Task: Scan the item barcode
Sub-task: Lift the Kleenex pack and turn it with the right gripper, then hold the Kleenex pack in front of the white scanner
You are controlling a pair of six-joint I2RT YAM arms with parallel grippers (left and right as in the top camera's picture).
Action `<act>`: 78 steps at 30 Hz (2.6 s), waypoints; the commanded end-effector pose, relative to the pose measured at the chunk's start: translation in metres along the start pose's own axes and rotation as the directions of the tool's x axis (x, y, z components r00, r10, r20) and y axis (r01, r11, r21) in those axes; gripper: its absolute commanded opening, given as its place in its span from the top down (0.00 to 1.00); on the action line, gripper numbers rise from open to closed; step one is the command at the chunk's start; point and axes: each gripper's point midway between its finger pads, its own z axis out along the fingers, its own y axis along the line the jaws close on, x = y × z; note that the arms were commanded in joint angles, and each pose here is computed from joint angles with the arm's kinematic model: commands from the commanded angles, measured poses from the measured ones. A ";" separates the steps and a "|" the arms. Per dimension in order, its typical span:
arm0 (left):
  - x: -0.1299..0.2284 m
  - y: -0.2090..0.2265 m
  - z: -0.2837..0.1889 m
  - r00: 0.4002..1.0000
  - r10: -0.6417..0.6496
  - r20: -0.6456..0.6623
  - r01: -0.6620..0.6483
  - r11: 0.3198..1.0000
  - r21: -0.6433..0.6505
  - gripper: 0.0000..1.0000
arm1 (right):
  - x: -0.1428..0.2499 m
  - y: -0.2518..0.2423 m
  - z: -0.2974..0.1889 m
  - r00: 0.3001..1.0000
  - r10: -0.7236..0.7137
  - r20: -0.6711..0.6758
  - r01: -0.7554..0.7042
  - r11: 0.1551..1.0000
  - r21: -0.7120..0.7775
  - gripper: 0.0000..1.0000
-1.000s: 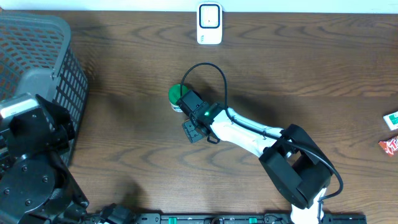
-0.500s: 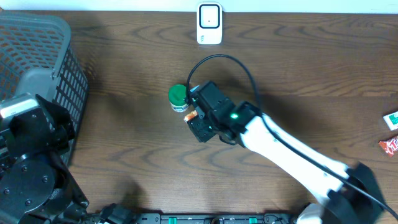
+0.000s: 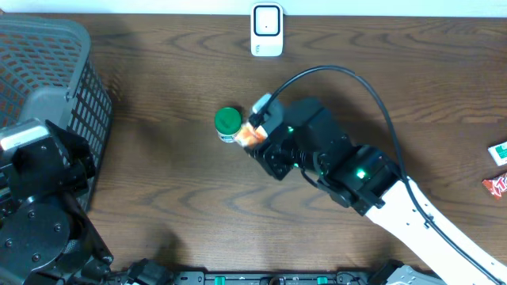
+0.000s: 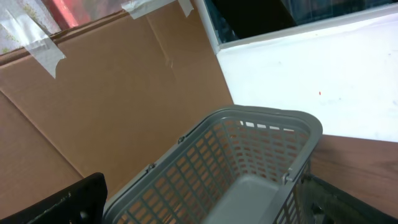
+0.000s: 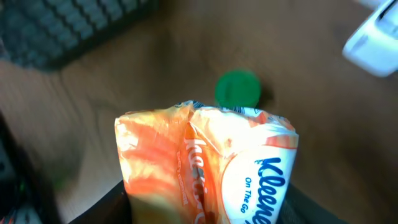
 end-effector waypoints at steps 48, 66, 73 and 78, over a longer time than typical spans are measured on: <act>0.001 0.003 0.000 1.000 -0.015 -0.001 0.015 1.000 -0.013 0.02 | -0.020 0.041 -0.099 0.708 -0.298 0.640 0.675 0.551 -0.491 0.42; 0.001 0.003 0.000 1.000 -0.015 -0.001 0.015 1.000 -0.013 0.02 | -0.031 -0.004 -0.032 0.919 -0.116 0.377 0.331 0.748 -0.576 0.51; 0.001 0.003 0.000 1.000 -0.015 -0.001 0.015 1.000 -0.013 0.02 | -0.062 -0.041 0.020 0.943 0.181 0.278 0.047 0.756 -0.653 0.41; 0.001 0.003 0.000 1.000 -0.015 -0.001 0.015 1.000 -0.013 0.02 | -0.092 -0.067 0.045 0.874 0.430 0.227 -0.138 0.667 -0.732 0.40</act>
